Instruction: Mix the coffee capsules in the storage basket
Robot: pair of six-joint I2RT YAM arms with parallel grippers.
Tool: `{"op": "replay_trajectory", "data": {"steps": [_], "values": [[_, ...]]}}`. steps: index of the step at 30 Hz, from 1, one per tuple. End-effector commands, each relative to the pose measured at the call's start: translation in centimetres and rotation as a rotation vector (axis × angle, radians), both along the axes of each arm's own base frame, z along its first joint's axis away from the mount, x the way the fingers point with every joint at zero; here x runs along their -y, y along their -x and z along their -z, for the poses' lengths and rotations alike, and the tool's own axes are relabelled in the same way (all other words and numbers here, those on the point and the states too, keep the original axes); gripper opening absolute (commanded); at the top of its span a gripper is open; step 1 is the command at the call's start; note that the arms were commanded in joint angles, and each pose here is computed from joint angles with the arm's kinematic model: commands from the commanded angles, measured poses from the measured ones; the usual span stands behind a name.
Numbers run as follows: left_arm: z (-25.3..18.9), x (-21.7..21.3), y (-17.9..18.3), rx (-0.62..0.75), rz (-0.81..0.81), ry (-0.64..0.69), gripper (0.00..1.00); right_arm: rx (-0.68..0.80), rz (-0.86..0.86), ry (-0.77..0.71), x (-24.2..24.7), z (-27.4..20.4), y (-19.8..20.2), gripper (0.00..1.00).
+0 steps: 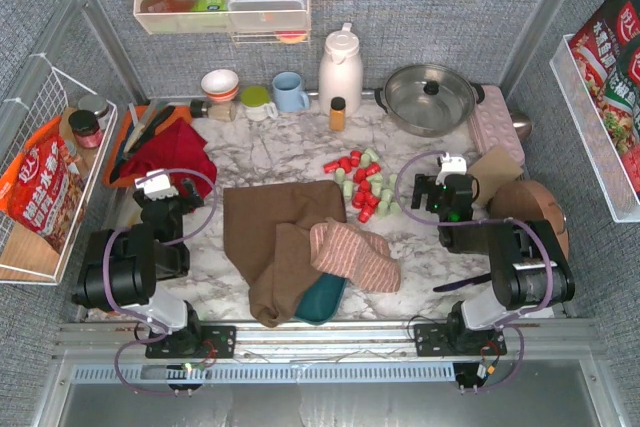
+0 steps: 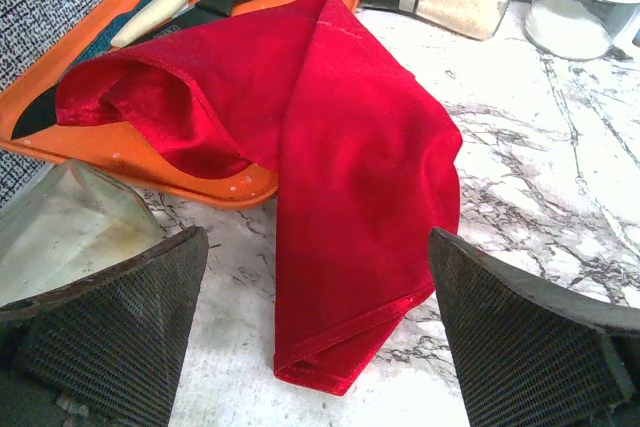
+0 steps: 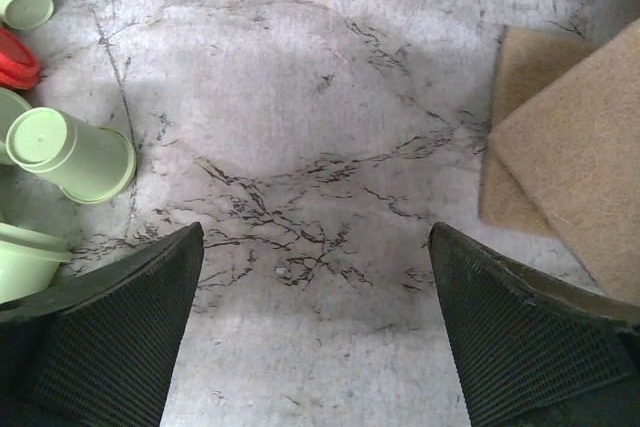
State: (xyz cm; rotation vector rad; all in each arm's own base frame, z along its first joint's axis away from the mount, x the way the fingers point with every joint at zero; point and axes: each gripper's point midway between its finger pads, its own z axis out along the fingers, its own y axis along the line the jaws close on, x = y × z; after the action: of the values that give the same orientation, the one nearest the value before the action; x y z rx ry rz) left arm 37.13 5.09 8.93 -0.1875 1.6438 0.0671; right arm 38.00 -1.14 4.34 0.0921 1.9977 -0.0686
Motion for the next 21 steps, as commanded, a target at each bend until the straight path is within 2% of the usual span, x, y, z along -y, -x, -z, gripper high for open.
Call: {"op": "replay_trajectory", "data": {"steps": [1, 21], "values": [[-0.57, 0.09, -0.13, 0.026, 0.005, 0.003, 0.99, 0.025, -0.007, -0.010, -0.21, -0.60, -0.41, 0.99], [-0.55, 0.08, -0.14, 0.025, 0.005, 0.003, 0.99, 0.025, -0.008, -0.013, -0.14, -0.57, -0.37, 0.99]]}}
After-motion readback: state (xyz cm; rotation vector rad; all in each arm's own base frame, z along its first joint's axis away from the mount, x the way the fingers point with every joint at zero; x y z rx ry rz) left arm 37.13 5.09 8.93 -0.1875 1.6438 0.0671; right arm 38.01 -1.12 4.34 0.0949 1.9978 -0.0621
